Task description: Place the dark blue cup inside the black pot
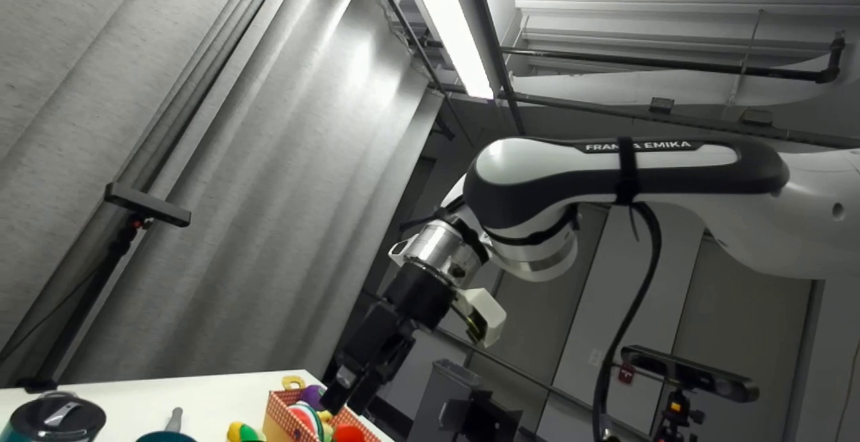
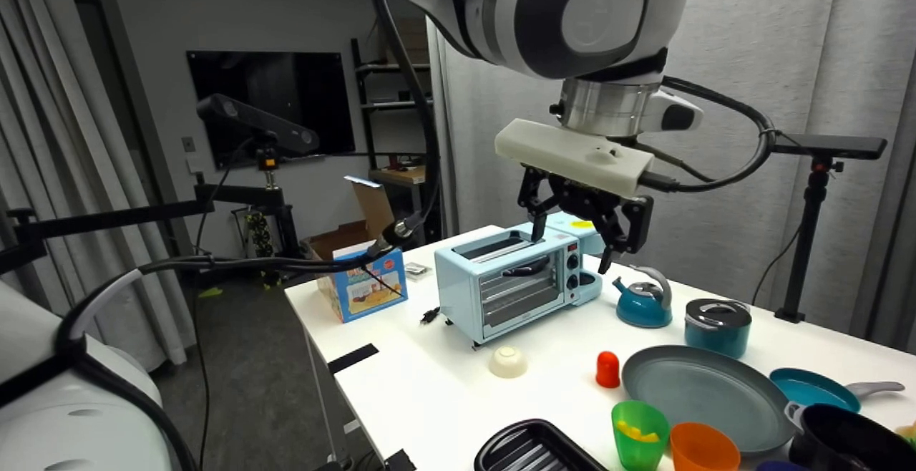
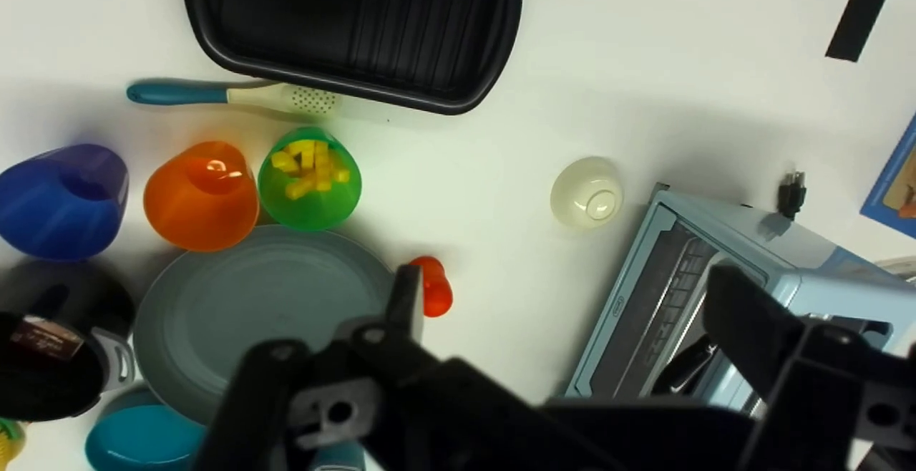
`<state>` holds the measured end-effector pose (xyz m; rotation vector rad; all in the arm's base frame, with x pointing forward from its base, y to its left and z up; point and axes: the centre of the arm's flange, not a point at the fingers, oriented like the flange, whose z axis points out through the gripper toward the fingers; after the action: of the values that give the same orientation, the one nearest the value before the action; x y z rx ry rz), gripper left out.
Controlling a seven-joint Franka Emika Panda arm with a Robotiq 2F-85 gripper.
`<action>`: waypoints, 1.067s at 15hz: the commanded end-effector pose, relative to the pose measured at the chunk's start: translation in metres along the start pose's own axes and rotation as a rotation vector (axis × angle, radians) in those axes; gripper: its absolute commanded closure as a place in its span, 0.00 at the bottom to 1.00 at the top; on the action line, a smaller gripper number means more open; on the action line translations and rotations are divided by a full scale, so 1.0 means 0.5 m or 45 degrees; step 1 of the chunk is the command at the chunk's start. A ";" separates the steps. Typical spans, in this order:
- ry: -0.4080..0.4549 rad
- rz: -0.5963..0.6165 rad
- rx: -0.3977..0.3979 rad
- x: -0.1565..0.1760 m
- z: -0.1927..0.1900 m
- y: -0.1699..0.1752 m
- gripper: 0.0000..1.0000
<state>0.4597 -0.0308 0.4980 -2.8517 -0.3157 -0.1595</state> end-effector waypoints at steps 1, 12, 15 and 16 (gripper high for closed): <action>0.000 0.001 0.000 0.000 0.000 0.000 0.00; 0.031 0.050 0.086 -0.002 0.009 0.001 0.00; 0.060 0.091 0.276 -0.004 0.023 0.002 0.00; 0.087 0.108 0.321 -0.005 0.027 0.002 0.00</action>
<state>0.4605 -0.0244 0.4897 -2.7128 -0.2217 -0.1661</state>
